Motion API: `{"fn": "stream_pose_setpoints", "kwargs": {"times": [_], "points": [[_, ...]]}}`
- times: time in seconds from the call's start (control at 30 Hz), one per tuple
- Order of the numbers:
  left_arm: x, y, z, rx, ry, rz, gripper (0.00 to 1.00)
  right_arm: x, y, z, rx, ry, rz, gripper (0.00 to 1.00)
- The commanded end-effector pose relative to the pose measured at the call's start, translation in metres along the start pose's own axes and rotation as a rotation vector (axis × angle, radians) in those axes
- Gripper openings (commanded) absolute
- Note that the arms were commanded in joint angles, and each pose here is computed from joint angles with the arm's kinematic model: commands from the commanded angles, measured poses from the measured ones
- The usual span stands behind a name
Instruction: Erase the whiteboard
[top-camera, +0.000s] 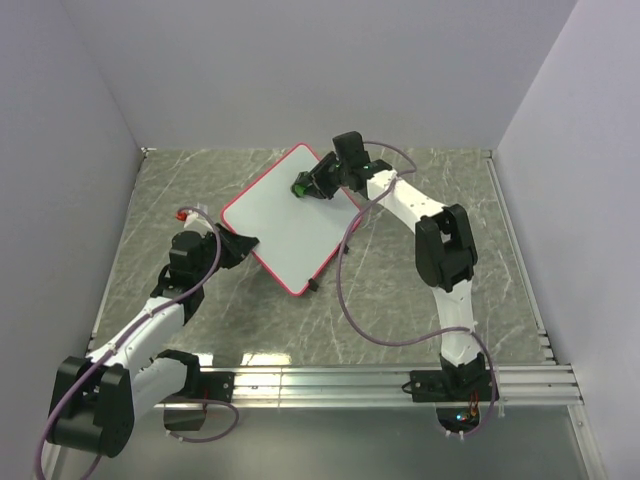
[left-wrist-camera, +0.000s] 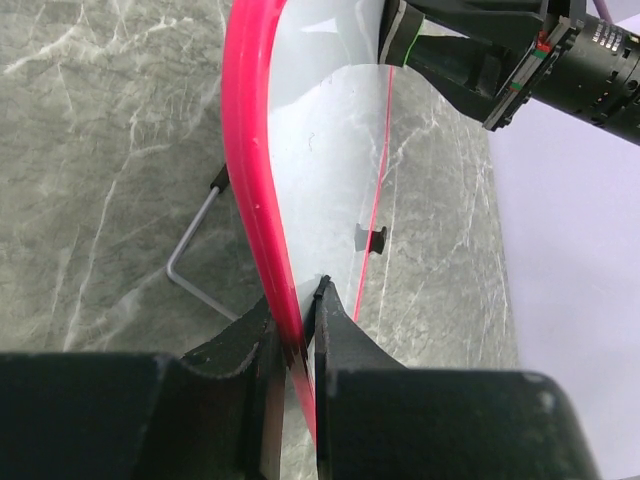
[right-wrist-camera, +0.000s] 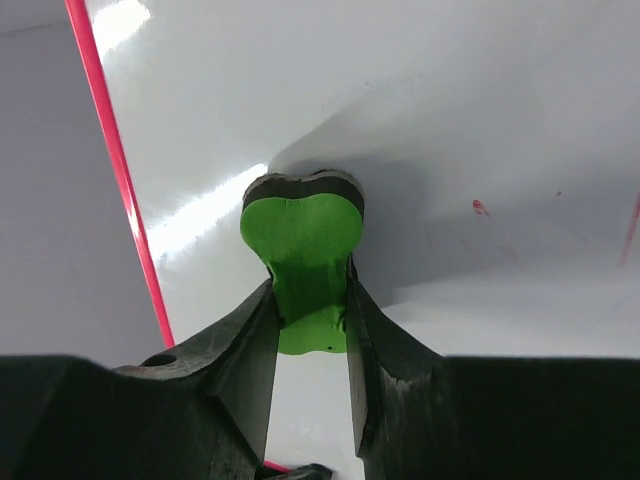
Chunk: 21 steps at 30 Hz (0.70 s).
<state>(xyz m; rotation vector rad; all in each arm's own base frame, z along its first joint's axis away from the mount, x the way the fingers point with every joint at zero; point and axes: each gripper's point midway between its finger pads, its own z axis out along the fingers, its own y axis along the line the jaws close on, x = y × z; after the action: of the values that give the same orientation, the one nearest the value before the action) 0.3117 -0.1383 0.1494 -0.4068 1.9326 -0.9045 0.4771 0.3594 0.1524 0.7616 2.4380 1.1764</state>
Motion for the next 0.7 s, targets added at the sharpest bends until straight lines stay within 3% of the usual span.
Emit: {"fn": "stream_pose_setpoints", "kwargs": {"times": [0.0, 0.4, 0.57, 0.67], "points": [[0.028, 0.059, -0.007, -0.222, 0.090, 0.111, 0.00, 0.004, -0.006, 0.013, -0.012, 0.027, 0.042, 0.00], [0.028, 0.058, -0.007, -0.222, 0.091, 0.113, 0.00, -0.033, -0.159, -0.037, 0.341, -0.053, 0.050, 0.00], [0.026, 0.058, -0.007, -0.220, 0.084, 0.115, 0.00, -0.032, -0.172, -0.047, 0.400, -0.037, 0.004, 0.00], [0.026, 0.058, -0.007, -0.222, 0.086, 0.114, 0.00, -0.033, -0.157, -0.045, 0.357, -0.032, 0.016, 0.00]]}}
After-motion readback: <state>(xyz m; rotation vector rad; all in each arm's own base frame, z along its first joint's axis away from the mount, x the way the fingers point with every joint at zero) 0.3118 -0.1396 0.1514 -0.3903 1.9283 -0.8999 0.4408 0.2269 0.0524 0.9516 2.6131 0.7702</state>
